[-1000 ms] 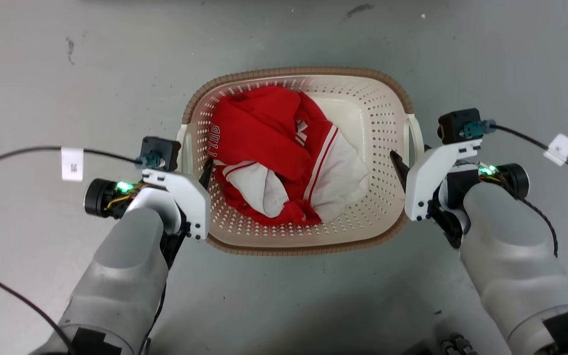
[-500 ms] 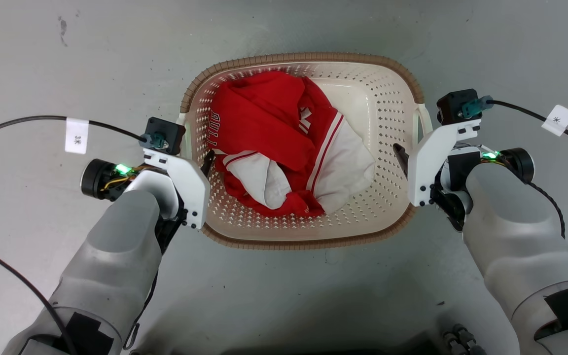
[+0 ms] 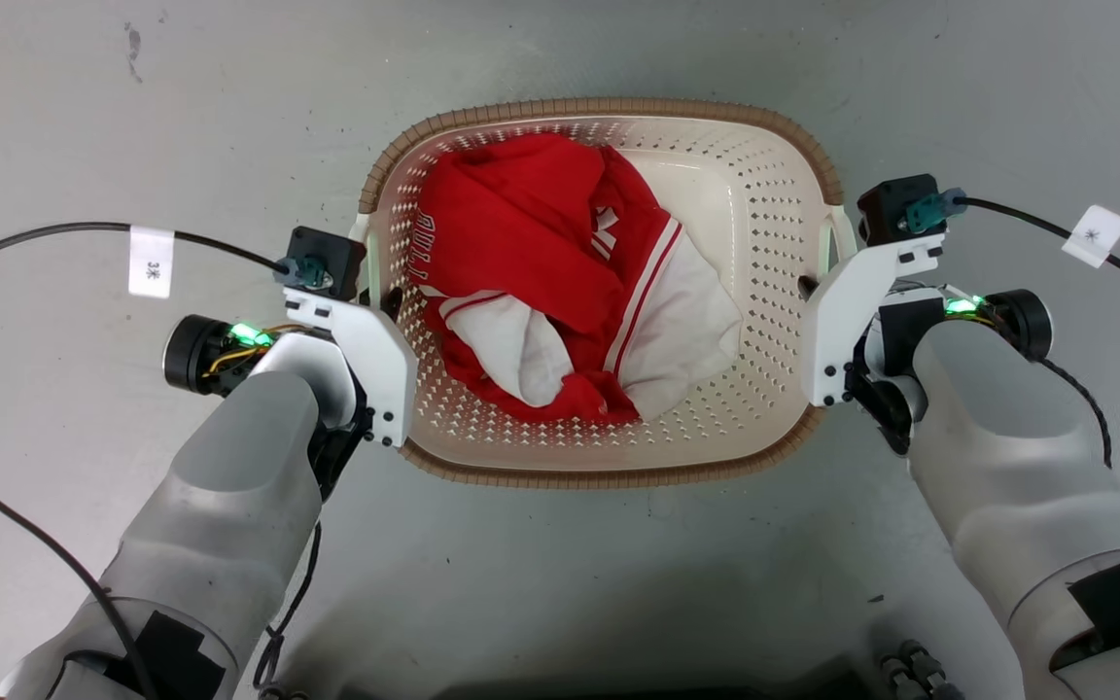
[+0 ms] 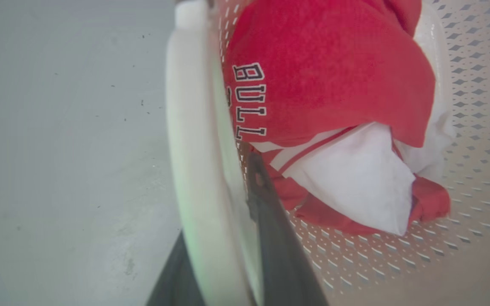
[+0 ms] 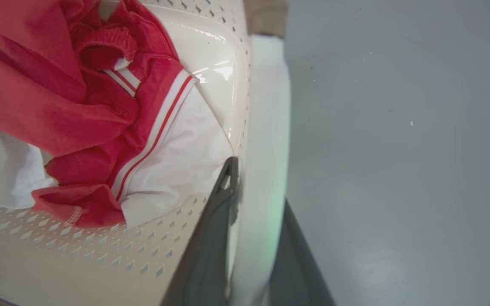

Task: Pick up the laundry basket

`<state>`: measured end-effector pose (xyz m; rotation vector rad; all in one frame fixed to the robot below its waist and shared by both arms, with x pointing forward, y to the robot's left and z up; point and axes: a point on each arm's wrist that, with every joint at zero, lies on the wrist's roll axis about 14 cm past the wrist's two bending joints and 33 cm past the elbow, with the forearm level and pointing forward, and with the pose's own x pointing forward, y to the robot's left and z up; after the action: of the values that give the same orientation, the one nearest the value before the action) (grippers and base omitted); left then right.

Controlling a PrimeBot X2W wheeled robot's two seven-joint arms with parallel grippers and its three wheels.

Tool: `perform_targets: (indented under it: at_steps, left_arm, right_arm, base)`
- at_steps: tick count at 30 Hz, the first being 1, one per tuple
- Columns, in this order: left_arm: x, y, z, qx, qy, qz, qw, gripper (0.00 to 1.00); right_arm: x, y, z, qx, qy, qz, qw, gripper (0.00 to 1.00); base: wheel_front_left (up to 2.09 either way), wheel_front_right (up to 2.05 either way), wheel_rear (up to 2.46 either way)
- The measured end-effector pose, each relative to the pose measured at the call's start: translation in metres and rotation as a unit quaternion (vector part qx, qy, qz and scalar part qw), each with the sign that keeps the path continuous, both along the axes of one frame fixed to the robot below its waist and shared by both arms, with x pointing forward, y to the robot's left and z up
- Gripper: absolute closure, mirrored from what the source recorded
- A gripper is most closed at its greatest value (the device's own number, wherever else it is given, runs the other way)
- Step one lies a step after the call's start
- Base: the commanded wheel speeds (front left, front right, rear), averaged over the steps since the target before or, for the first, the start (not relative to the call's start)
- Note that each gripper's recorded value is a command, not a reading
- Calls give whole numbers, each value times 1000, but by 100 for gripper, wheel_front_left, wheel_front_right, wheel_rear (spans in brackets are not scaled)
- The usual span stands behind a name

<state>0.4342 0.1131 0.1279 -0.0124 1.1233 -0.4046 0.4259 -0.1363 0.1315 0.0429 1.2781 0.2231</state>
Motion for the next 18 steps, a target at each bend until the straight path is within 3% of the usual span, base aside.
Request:
perform_targets:
  at_steps: [5,18]
  left_arm:
    - [-1,-1,3,-3,2,-2,1000,100]
    - [-16,-9,60,-10,24,-33,999,100]
  right_arm:
    - [1,0,3,0,-3,2,1000,100]
    - [-12,-9,59,-29,37,26,999,100]
  base:
    - [0,0,0]
    - [0,0,0]
